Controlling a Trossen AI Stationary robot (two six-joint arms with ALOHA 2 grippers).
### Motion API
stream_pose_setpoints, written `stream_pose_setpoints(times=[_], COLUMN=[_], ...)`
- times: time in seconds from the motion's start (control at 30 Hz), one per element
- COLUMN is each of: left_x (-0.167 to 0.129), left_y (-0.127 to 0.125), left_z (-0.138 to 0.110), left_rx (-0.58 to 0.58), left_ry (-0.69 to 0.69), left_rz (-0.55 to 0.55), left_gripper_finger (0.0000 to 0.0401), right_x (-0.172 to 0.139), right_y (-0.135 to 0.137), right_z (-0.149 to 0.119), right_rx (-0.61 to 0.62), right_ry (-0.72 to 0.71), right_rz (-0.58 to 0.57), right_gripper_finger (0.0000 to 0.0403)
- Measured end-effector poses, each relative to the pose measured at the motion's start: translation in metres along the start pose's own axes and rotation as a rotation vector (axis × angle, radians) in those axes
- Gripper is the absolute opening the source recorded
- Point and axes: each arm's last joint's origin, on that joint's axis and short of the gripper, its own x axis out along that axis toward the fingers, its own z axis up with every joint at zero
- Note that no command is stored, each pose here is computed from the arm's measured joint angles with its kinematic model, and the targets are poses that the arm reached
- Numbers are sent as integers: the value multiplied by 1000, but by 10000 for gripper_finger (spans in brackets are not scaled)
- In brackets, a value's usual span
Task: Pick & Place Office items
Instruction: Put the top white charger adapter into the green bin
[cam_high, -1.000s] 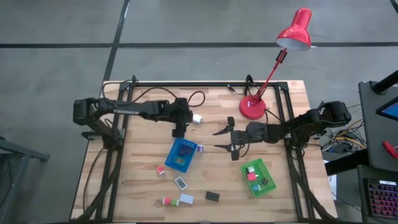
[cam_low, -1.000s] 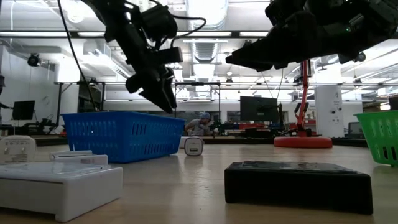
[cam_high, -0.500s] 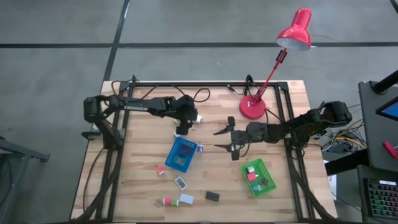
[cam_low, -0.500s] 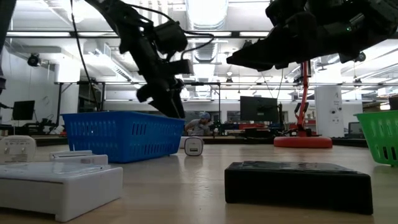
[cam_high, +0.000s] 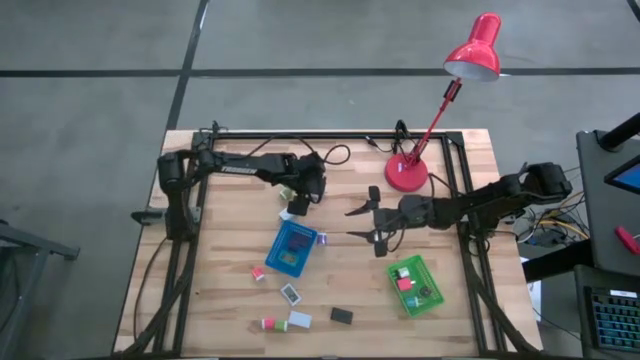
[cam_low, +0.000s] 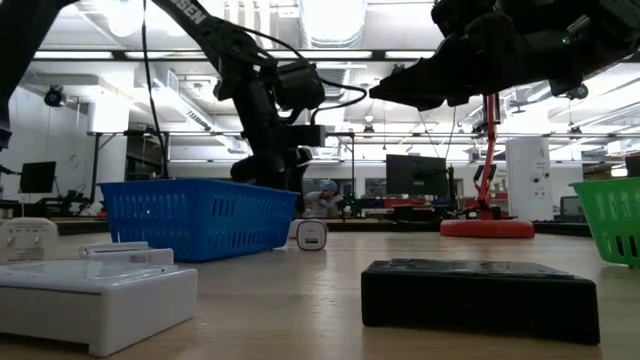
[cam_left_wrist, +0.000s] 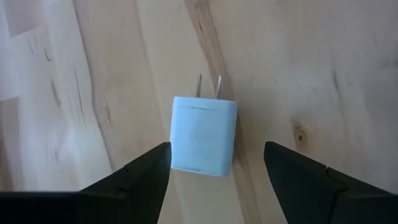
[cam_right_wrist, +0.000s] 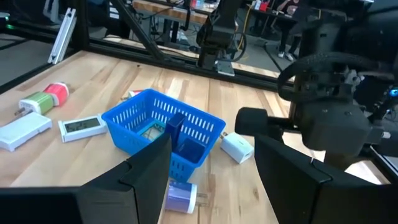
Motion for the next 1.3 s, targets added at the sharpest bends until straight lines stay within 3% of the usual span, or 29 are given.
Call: stream_pose_setpoints(times=[0.7, 1.03, 1.3], left_x=[8, 24, 21], left_y=[16, 17, 22], left_z=[-11, -16, -11], left_rx=[-36, -48, -46], left_ry=[-63, -35, -56], left_rz=[-82, -96, -78], left_gripper_finger=[263, 263, 252], right_x=[0, 0, 0], right_y=[0, 0, 0], right_z=[1, 1, 1], right_rx=[-16, -16, -16], right_ry=[-6, -6, -5], right_rz=[0, 0, 0], right_gripper_finger=[226, 226, 226])
